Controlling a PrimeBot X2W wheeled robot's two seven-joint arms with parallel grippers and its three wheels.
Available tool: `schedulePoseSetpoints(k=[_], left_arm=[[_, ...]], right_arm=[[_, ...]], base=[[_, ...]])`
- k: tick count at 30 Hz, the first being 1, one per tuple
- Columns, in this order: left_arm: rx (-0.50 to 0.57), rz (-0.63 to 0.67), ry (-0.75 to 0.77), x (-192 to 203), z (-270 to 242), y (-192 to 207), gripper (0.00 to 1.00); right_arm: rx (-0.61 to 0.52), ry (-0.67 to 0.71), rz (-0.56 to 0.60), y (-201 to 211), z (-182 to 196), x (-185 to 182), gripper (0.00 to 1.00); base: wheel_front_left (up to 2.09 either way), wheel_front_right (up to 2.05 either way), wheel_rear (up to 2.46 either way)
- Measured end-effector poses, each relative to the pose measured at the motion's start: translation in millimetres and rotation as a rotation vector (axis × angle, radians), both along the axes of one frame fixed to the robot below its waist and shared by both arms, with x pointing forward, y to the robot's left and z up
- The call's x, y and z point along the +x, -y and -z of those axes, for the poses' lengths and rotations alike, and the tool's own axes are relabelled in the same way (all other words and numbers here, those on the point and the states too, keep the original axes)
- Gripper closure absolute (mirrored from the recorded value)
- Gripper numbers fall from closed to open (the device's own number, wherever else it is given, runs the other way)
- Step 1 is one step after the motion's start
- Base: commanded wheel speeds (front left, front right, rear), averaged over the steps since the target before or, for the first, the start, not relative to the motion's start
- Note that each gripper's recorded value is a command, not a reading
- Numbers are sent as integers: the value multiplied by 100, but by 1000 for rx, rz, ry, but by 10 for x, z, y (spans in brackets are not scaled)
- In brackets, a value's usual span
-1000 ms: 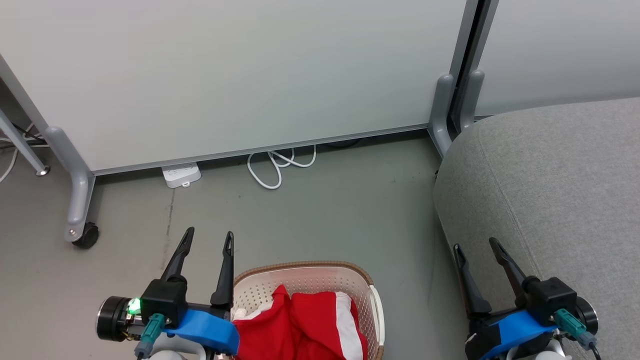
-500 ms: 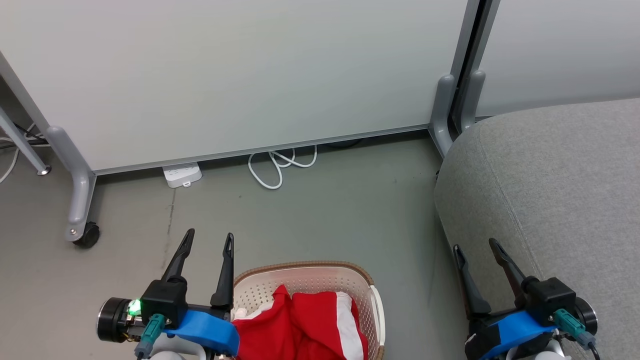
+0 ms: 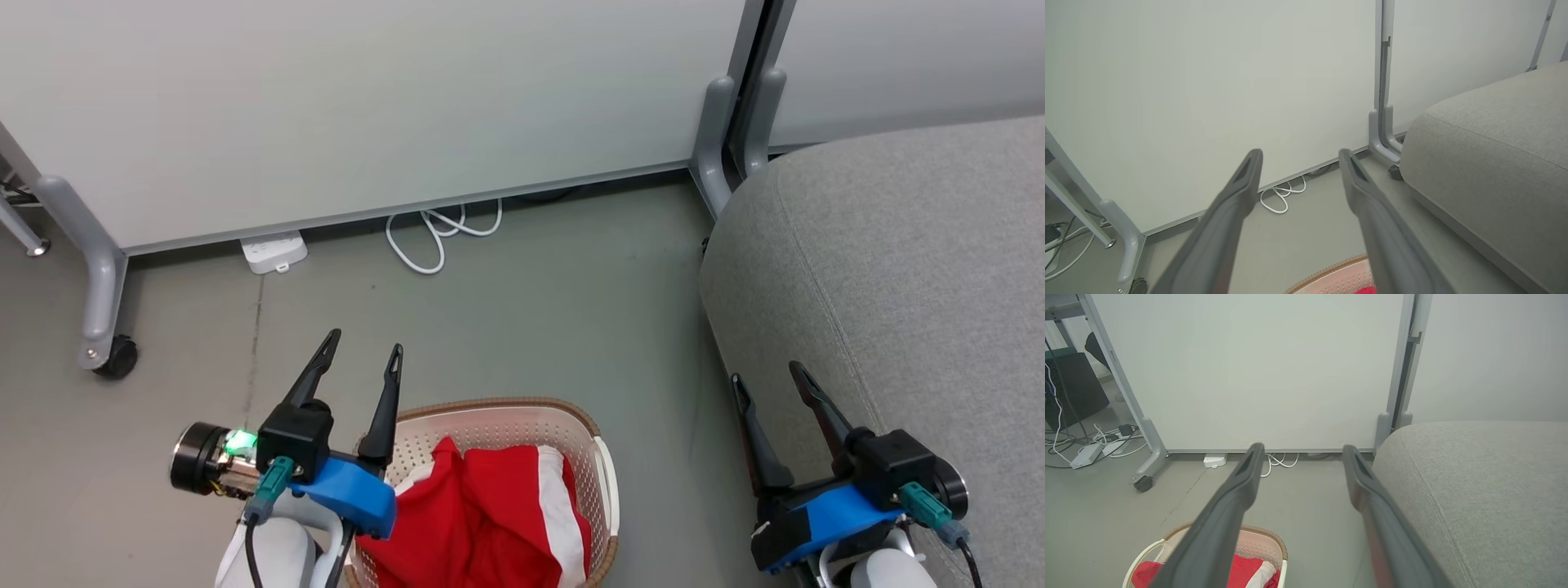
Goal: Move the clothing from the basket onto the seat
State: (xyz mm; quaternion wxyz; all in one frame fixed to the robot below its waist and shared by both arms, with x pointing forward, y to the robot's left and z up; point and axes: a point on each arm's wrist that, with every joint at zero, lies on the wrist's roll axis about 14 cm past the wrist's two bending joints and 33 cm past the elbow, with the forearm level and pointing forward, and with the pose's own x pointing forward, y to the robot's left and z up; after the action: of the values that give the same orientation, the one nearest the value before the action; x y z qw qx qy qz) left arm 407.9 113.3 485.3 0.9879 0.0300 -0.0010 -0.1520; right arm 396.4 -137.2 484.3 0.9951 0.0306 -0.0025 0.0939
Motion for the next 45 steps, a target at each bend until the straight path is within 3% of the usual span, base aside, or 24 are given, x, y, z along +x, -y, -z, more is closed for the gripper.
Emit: schedulePoseSetpoints(k=[16,26,38,45], left_arm=[[238,300,-274,483,1126,384,0],[436,499,-549,425,2261,419,0],[682,660,-795,254,3195,197,0],[813,677,-940,193,3599,-49,0]], right_arm=[[-20,-46,56,235,252,450,0],[-50,-96,113,494,562,743,0],[-81,-131,123,605,898,1035,0],[-97,-159,120,635,1114,1140,0]], base=[[0,0,0],[0,0,0],[0,0,0],[0,0,0]])
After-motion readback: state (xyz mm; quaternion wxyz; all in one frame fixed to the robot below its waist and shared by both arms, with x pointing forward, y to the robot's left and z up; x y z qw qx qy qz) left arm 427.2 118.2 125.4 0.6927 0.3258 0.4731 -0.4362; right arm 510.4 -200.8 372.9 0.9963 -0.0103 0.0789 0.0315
